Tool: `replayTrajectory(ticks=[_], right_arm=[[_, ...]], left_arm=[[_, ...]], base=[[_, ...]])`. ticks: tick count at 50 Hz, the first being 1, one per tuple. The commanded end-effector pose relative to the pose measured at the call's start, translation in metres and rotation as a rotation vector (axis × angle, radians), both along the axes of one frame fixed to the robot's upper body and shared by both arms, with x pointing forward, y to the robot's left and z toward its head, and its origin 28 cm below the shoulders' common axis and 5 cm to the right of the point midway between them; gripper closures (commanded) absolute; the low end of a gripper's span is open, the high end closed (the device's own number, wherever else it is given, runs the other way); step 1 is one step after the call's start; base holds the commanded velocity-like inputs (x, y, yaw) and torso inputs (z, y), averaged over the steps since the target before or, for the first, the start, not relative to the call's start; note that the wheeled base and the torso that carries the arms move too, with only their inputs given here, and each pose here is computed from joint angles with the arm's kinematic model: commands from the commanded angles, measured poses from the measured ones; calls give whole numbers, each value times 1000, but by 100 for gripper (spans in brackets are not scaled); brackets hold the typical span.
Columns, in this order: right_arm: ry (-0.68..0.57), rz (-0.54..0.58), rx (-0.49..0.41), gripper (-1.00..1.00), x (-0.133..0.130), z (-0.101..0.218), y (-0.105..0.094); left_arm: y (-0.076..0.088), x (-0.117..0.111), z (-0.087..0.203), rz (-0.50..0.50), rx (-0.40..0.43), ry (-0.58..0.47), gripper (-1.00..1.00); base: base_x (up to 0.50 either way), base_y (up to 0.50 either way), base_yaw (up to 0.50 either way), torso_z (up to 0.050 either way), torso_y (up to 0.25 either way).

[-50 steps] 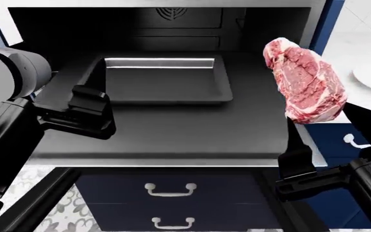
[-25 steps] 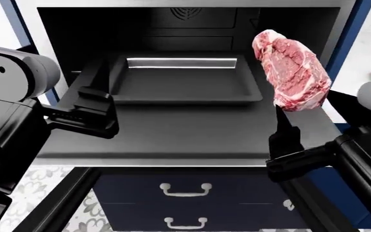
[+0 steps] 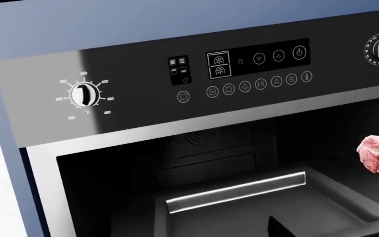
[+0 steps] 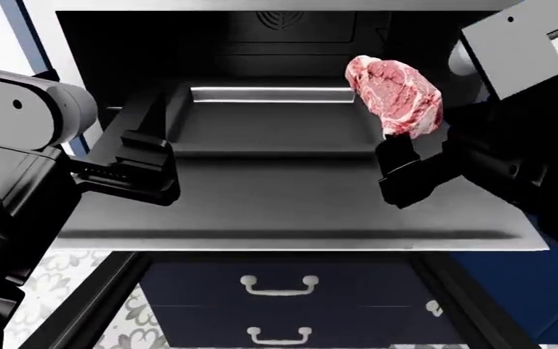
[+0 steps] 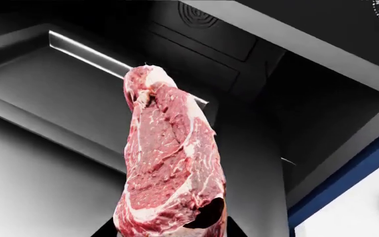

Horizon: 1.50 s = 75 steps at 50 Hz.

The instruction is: Place the steak on the top rack of the oven.

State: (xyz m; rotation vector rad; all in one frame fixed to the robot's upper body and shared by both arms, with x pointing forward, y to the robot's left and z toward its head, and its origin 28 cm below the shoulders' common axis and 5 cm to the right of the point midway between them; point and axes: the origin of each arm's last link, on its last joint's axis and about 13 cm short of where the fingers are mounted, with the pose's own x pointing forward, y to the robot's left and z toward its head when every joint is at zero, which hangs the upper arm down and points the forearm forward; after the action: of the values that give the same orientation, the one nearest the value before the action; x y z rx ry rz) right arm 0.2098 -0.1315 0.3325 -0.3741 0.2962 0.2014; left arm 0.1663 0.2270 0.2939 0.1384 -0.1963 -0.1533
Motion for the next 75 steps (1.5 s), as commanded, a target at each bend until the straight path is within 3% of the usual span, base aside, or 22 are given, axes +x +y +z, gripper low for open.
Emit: replayTrajectory(ticks=[1,18,23,24,50,75], right_arm=[[87,21,-53,100,24,11,-1],[144,19,-77,100,64,9,2],[142,23,-71,100,75,7,3],[107,47,-35,100,79,10,5],[110,50,-36,100,135,5,11],[100,83,9,100,194,-10,29]], left_arm=[[0,1,2,-3,3,-3,-100],[-1,5,-1,3,5,6,-100],[0,6,-3,7,5,10,-100],[0,6,-3,9,3,10,-100],[5,10,-3,32,1,12,-100],[9,12,-5,49,-7,13,-100]], base=[[0,0,0,0,0],[0,0,0,0,0],[0,0,0,0,0],[0,0,0,0,0],[0,0,0,0,0],[0,0,0,0,0]])
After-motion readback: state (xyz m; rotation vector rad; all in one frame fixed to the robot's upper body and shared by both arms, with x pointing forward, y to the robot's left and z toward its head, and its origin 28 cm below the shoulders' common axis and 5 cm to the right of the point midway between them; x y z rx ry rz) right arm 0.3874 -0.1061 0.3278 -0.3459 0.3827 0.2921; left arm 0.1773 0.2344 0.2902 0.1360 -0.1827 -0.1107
